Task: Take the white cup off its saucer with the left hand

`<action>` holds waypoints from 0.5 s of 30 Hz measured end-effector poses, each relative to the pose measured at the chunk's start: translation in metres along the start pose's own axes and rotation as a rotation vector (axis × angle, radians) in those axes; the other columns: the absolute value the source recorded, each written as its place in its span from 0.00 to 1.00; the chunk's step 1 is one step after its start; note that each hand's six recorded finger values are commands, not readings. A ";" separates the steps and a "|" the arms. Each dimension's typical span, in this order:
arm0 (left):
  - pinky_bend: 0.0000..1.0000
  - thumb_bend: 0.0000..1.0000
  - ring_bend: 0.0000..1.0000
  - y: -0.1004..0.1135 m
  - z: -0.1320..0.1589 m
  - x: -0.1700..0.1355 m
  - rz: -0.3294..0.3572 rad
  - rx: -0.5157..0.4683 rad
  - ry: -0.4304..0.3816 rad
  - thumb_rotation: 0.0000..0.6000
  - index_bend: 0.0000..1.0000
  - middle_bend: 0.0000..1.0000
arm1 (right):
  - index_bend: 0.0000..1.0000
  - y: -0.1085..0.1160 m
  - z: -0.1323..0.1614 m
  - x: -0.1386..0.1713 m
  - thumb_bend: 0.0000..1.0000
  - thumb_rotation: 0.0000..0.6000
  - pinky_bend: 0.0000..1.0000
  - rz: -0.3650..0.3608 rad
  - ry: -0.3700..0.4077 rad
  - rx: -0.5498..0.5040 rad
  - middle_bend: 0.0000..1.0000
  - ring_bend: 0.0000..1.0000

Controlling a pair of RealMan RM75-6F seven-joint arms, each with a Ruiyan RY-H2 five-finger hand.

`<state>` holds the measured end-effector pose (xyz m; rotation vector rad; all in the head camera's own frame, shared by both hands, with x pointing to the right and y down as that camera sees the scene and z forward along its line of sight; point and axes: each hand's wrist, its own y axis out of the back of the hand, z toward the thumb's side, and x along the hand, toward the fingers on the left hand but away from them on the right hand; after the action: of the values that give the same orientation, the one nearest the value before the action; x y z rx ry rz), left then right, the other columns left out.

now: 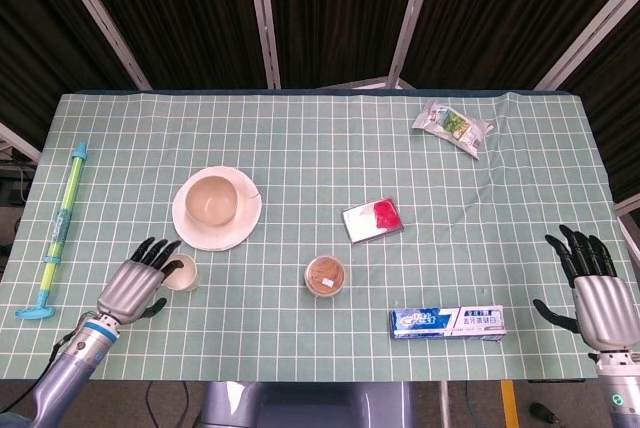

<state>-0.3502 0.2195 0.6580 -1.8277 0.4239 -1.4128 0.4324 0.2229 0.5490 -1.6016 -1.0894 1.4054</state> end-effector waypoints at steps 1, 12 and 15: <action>0.00 0.34 0.00 0.002 0.000 -0.001 0.008 -0.005 0.000 1.00 0.20 0.00 | 0.10 0.000 0.000 0.000 0.09 1.00 0.00 0.000 0.001 0.000 0.00 0.00; 0.00 0.33 0.00 0.047 -0.015 -0.039 0.233 -0.090 0.060 1.00 0.09 0.00 | 0.10 -0.001 -0.002 -0.001 0.09 1.00 0.00 0.005 -0.001 0.008 0.00 0.00; 0.00 0.31 0.00 0.056 -0.029 -0.057 0.322 -0.108 0.123 1.00 0.01 0.00 | 0.10 -0.004 -0.002 -0.002 0.09 1.00 0.00 0.013 0.004 0.018 0.00 0.00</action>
<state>-0.3848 0.2109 0.5810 -1.6702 0.8331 -1.3005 0.4335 0.2227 0.5534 -1.6008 -1.0635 1.4162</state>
